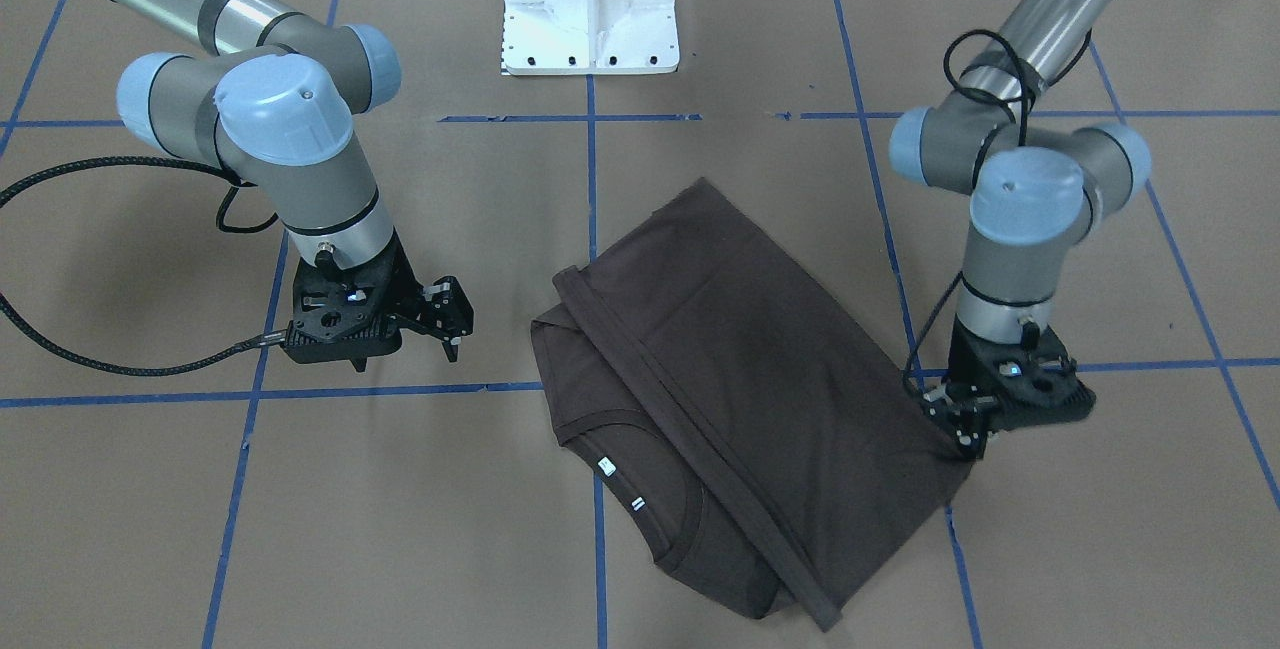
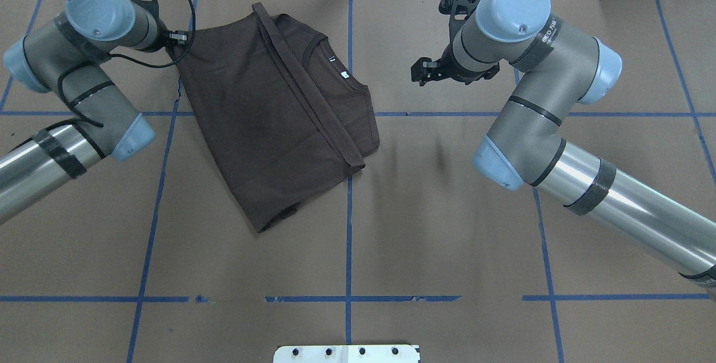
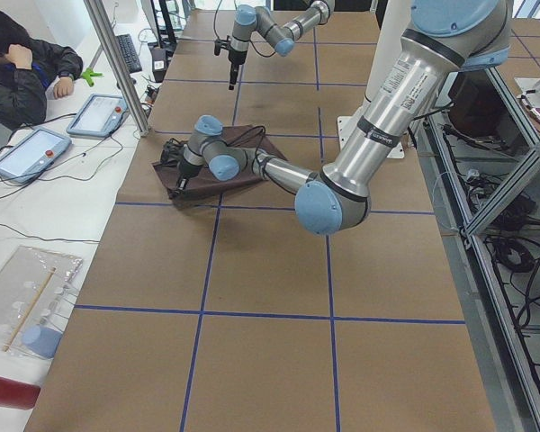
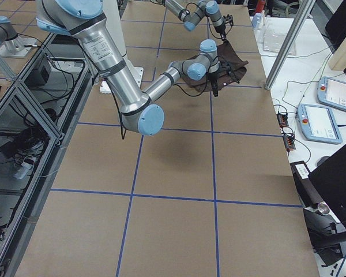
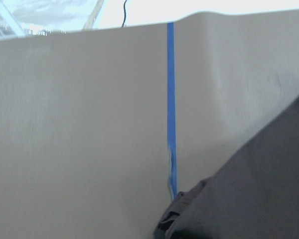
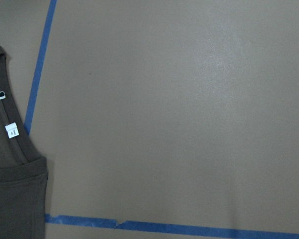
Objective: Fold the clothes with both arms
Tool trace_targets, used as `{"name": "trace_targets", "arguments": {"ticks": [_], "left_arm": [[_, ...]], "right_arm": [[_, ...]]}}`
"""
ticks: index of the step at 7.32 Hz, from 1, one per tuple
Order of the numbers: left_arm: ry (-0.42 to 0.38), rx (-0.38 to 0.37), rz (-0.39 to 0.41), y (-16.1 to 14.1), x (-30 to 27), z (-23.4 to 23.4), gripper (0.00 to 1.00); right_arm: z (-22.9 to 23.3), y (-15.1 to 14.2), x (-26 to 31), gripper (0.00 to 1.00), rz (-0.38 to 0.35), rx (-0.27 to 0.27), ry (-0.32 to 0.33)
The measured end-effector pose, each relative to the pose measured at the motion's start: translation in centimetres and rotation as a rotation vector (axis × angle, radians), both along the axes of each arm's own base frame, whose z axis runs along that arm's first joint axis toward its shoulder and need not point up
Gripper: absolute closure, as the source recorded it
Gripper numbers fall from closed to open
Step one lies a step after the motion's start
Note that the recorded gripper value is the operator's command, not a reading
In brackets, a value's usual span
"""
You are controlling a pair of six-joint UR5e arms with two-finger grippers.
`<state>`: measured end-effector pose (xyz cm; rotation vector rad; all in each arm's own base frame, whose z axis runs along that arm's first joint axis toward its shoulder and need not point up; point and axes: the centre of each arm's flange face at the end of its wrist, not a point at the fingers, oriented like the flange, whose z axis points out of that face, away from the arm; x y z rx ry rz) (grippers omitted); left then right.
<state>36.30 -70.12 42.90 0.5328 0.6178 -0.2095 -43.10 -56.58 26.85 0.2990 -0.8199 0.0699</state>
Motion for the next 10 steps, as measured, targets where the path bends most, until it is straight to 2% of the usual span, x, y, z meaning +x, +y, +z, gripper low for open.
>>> {"name": "trace_targets", "arguments": {"ticks": [1,2,3,4,5,6,8,10], "left_arm": [[-0.009,0.019,-0.004,-2.4,-0.4,1.1,0.01],[-0.012,0.035,0.000,-3.3,-0.9,1.5,0.00],[-0.006,0.067,0.016,-2.9,-1.7,1.1,0.00],[0.027,0.105,0.051,-1.5,-2.7,-0.1,0.00],[0.101,0.120,0.122,0.7,-3.4,-1.2,0.00],[0.173,0.126,0.193,3.1,-4.2,-2.0,0.00],[0.231,0.146,0.247,7.0,-6.1,-2.2,0.00],[0.239,0.152,0.256,8.9,-7.3,-1.6,0.00]], "right_arm": [[-0.1,0.3,0.4,0.00,0.000,0.004,-0.005],[-0.1,0.7,0.6,0.00,-0.001,0.006,-0.008],[-0.3,1.1,0.4,0.00,-0.004,0.005,-0.012],[-1.0,1.7,-0.7,0.04,-0.005,-0.004,-0.024],[-2.5,2.3,-2.3,0.12,0.021,-0.024,-0.045],[-4.5,2.5,-4.7,0.20,0.078,-0.056,-0.066],[-7.8,2.3,-10.4,0.22,0.190,-0.134,-0.089],[-9.5,1.7,-15.8,0.22,0.263,-0.143,-0.087]]}}
